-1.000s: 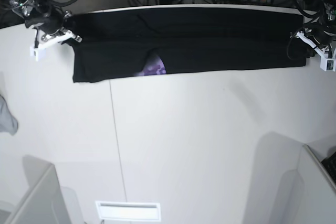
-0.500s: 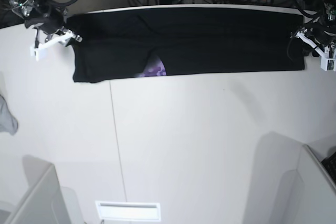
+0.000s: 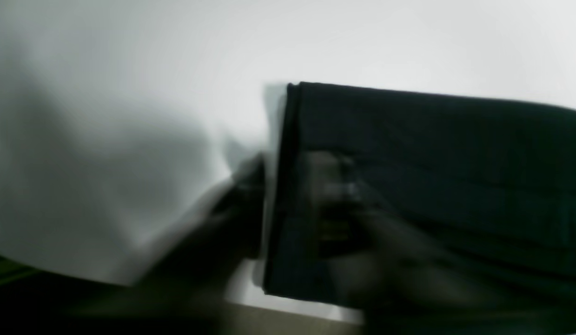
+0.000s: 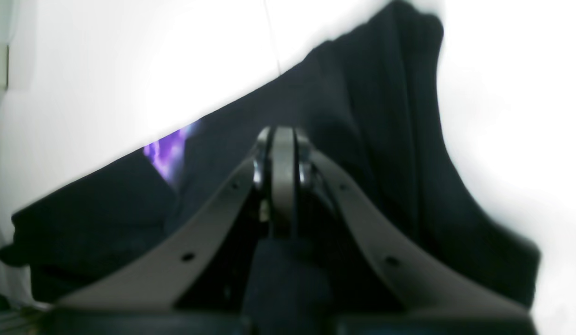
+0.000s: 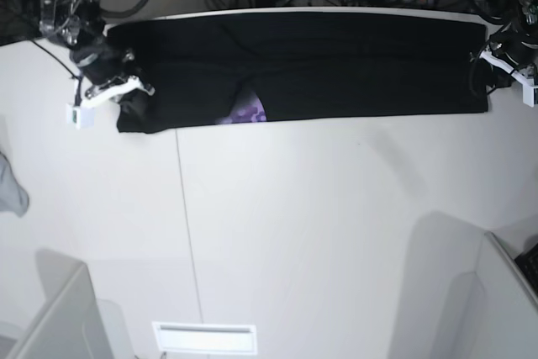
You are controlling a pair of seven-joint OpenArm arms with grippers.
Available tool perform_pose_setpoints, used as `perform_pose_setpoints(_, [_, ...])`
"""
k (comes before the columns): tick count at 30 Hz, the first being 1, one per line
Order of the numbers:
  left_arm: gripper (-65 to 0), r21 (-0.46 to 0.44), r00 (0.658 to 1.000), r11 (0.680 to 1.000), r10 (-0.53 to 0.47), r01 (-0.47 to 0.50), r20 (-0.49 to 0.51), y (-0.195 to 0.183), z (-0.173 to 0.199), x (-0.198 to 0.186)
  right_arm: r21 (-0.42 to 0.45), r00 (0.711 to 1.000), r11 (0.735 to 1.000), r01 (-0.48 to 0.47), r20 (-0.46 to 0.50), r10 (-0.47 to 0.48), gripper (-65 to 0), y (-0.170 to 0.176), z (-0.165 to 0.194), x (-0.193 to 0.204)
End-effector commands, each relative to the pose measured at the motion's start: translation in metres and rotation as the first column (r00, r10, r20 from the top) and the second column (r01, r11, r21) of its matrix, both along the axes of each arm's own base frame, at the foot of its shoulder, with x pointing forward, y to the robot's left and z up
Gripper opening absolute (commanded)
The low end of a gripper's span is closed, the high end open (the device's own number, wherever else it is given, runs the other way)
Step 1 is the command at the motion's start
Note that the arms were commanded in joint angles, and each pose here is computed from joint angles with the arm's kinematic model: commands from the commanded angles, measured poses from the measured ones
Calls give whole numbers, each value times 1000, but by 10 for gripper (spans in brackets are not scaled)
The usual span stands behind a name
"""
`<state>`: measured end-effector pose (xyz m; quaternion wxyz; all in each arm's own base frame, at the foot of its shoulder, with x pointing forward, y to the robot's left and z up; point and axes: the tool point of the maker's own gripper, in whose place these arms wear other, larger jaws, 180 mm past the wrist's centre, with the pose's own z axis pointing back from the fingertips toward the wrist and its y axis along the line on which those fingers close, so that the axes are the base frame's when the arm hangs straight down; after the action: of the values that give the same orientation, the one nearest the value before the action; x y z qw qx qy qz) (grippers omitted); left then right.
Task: Fold the T-shirt properly
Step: 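Open both grippers at the folded edge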
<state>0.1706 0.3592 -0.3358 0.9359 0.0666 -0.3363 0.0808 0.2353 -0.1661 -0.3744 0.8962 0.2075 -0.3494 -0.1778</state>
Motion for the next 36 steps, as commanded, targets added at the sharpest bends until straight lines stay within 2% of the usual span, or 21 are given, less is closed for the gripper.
perform_pose_setpoints(1, [-650, 16, 999, 1000, -10, 10, 39, 2, 10, 8, -2, 1000, 1000, 5, 29, -5, -650, -3, 5, 8])
perform_pose_setpoints(4, [-650, 11, 999, 1000, 7, -7, 41, 3, 9, 6, -1, 1000, 1000, 22, 3, -22, -650, -9, -9, 19])
perform_pose_setpoints(11, [-650, 10, 999, 1000, 5, -6, 42, 2, 9, 7, -136, 997, 989, 52, -58, -60, -650, -36, -38, 33])
perform_pose_setpoints(17, [-650, 11, 999, 1000, 8, -8, 41, 3, 8, 6, -136, 986, 984, 119, -101, -133, -650, -59, -55, 33])
perform_pose_setpoints(21, [-650, 8, 999, 1000, 2, -3, 39, 1, 8, 7, -146, 985, 978, 149, -63, -160, -650, -70, -42, 36])
perform_pose_setpoints(26, [-650, 4, 999, 1000, 0, 0, 39, -1, 6, 7, -183, 995, 979, 94, 59, -85, -650, -51, 8, 32])
perform_pose_setpoints(29, [-650, -15, 999, 1000, 10, -9, 47, -5, 3, 7, -168, 999, 986, -14, 38, 21, -650, -14, 16, 14])
perform_pose_setpoints(31, [-650, -24, 997, 1000, 17, -15, 75, -7, 4, 13, -151, 999, 987, -54, 0, 54, -650, 1, 8, -2])
perform_pose_setpoints(33, [-650, -55, 996, 998, 42, -37, 82, -7, -5, 12, -125, 998, 991, -51, -33, 47, -650, 9, -5, -13])
perform_pose_setpoints(36, [-650, -103, 997, 994, 38, -31, 66, -14, -27, 14, -159, 995, 987, -35, -94, 20, -650, 3, -32, -27])
